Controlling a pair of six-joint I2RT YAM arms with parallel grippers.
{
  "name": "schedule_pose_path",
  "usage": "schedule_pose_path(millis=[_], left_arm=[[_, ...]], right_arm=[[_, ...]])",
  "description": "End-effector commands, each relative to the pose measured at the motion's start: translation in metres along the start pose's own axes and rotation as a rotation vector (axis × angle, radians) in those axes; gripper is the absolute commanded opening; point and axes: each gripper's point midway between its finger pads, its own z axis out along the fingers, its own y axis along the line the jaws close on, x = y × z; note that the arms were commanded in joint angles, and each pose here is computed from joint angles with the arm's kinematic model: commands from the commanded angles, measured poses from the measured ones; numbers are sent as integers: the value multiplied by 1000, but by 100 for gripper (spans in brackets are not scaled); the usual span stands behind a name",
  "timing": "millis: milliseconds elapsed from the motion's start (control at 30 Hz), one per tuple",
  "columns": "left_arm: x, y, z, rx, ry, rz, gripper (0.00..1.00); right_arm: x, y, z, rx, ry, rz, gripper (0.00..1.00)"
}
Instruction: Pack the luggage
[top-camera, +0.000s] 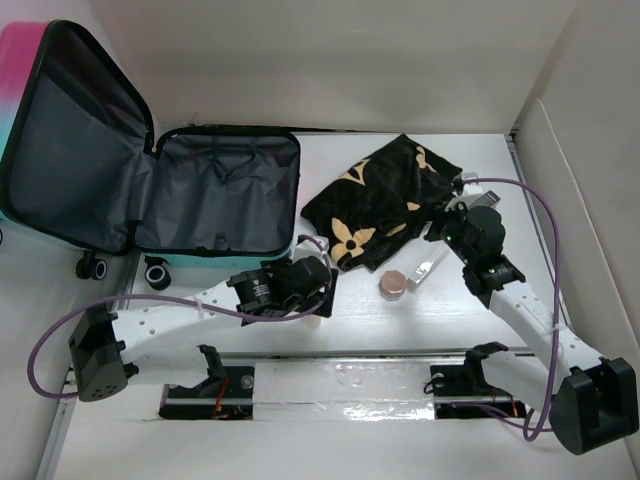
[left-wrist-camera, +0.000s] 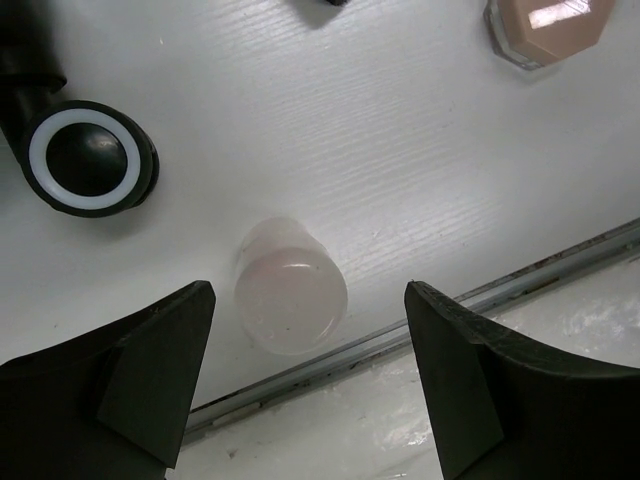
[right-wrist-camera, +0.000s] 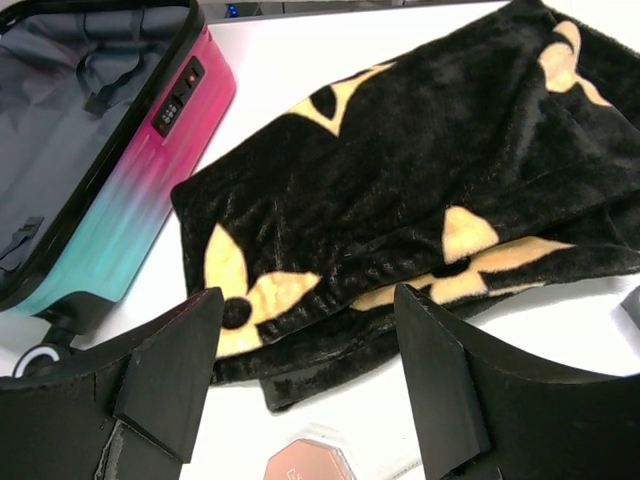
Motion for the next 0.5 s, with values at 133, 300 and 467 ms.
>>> schedule_pose_path(millis=[133, 300, 467], left_arm=[[5, 12, 15, -74, -8, 14, 65], [16, 12, 23, -75, 30, 28, 55], [21, 13, 23, -74, 29, 27, 51]], right_arm=[[-26, 13, 1, -35, -69, -24, 72], [-28, 10, 1, -13, -76, -26, 72], [-26, 12, 3, -25, -58, -26, 72]])
